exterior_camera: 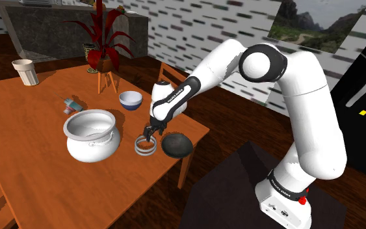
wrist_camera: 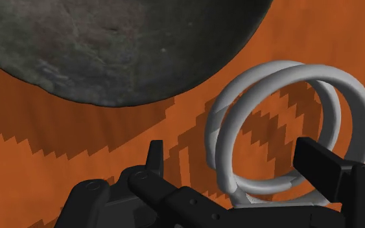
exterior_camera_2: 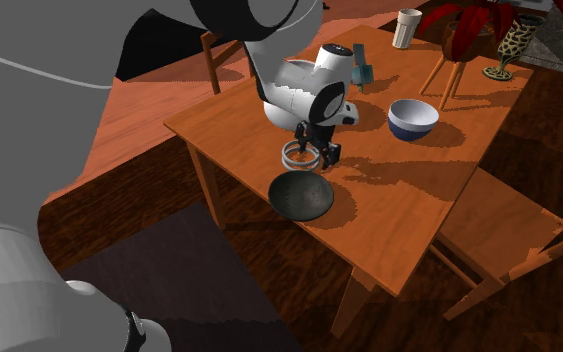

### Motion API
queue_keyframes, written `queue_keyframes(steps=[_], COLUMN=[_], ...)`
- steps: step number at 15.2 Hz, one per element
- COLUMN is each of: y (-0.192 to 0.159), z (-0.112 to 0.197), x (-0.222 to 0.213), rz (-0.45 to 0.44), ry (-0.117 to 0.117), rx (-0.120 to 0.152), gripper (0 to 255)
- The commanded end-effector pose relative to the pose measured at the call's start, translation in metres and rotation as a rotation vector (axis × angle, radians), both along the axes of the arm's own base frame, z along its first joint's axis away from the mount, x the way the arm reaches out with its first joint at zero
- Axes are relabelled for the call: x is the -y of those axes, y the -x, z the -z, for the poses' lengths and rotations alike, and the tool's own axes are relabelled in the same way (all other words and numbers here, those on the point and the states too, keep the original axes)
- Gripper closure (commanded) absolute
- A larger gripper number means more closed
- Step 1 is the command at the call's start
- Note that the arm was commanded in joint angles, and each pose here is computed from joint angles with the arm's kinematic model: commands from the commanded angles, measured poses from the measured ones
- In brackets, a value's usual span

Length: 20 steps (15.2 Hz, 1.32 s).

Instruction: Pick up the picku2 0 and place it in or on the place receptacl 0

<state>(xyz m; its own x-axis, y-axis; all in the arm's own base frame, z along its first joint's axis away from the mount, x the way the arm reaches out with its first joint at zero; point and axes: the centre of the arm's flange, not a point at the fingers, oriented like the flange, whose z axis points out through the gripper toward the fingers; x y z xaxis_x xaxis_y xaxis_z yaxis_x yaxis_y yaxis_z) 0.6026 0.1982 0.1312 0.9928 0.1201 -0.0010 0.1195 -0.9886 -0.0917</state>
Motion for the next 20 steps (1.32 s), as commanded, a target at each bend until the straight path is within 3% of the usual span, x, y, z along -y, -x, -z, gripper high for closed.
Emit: queue_keyframes(steps=[1, 9, 10, 20], y=[-0.0001, 0.0000, 0.0000, 0.0000], z=[0.0109, 0.0139, 0.0139, 0.0087], x=[-0.0013, -0.0016, -0.0016, -0.0016], rz=[0.000, 0.000, 0.000, 0.000], ry=[0.000, 0.000, 0.000, 0.000], rx=[0.000, 0.000, 0.000, 0.000], gripper=[0, 0, 255, 255])
